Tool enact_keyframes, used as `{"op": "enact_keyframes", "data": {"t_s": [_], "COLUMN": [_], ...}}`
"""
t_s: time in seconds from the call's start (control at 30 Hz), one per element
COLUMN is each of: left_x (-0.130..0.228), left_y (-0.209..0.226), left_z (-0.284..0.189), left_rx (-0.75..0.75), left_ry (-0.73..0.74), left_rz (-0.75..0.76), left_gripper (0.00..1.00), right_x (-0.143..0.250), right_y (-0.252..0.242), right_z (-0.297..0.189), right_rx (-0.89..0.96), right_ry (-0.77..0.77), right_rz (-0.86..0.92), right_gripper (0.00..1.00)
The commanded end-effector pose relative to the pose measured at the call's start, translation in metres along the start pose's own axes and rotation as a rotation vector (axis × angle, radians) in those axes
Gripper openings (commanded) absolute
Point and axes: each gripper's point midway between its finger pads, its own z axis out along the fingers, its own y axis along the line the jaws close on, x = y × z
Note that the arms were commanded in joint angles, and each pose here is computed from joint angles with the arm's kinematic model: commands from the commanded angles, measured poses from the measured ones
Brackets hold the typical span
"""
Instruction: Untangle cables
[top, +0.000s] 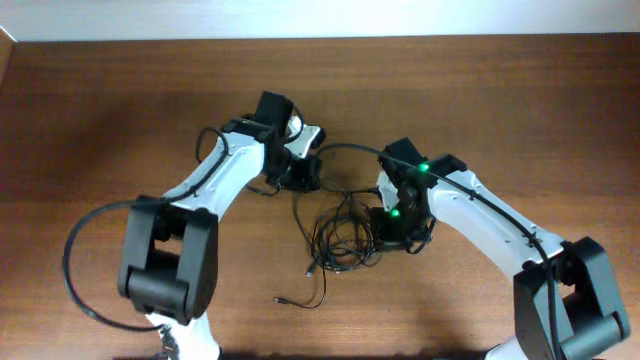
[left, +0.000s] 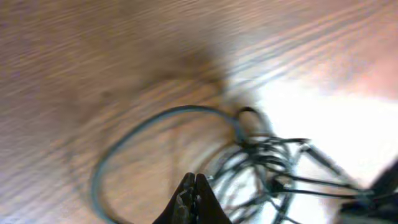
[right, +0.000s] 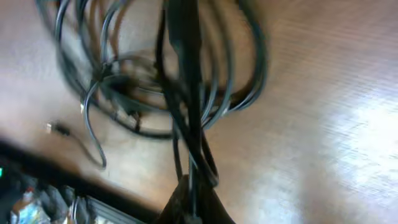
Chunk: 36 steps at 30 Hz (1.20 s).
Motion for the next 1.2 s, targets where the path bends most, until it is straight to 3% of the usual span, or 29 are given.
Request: {"op": "enact_keyframes", "data": {"t_s": [0.0,0.1,0.17,0.23,0.27,0.3,0.33,0.37,0.5,0.53,0.63,0.77,1.0,1.17], "left_x": [0.014,0.037,0.046,0.052,0.053,0.051,0.039,0.035,0.002,-0.006,-0.003,0.02,0.029,0.039], "left_y": [-0.045,-0.075,-0.085,-0.097,-0.097,-0.093,-0.073,-0.067,-0.038,-0.034,-0.051,-0.079,-0.097,-0.108], "left_z": [0.007,0.021,0.029,0.034,0.035,0.036,0.034,0.032,0.019,0.015,0.015,0.028,0.036,0.048], "left_rx": [0.074,0.094,0.061,0.068,0.057,0.03,-0.069,-0.094,-0.118,-0.095,0.015,0.049,0.066,0.081], "left_ry": [0.049,0.129,0.159,0.177,0.179,0.174,0.138,0.122,-0.007,-0.031,-0.017,0.058,0.082,0.087], "left_rz": [0.117,0.291,0.341,0.373,0.38,0.364,0.245,0.207,-0.011,-0.003,0.264,0.495,0.563,0.642], "left_gripper": [0.06,0.17,0.2,0.33,0.34,0.29,0.19,0.17,0.17,0.26,0.46,0.5,0.48,0.52], "right_x": [0.024,0.021,0.014,0.007,0.004,-0.004,-0.016,-0.024,-0.059,-0.067,-0.063,-0.047,-0.044,-0.044], "right_y": [0.026,0.015,0.007,-0.003,-0.005,-0.006,-0.005,-0.003,0.012,0.014,0.013,0.002,-0.012,-0.012], "right_z": [-0.005,-0.011,-0.017,-0.022,-0.021,-0.019,-0.015,-0.014,-0.02,-0.023,-0.023,-0.023,-0.026,-0.026], "right_rx": [-0.175,-0.181,-0.202,-0.221,-0.224,-0.23,-0.237,-0.253,-0.315,-0.317,-0.316,-0.297,-0.28,-0.28], "right_ry": [0.112,0.108,0.089,0.067,0.061,0.042,0.005,-0.021,-0.112,-0.118,-0.091,-0.022,-0.01,-0.011], "right_rz": [-0.165,-0.119,-0.067,-0.024,-0.017,-0.014,-0.018,-0.034,-0.095,-0.084,-0.019,0.049,0.084,0.083], "right_gripper": [0.04,0.04,0.04,0.04,0.04,0.04,0.04,0.04,0.04,0.04,0.04,0.04,0.04,0.04]}}
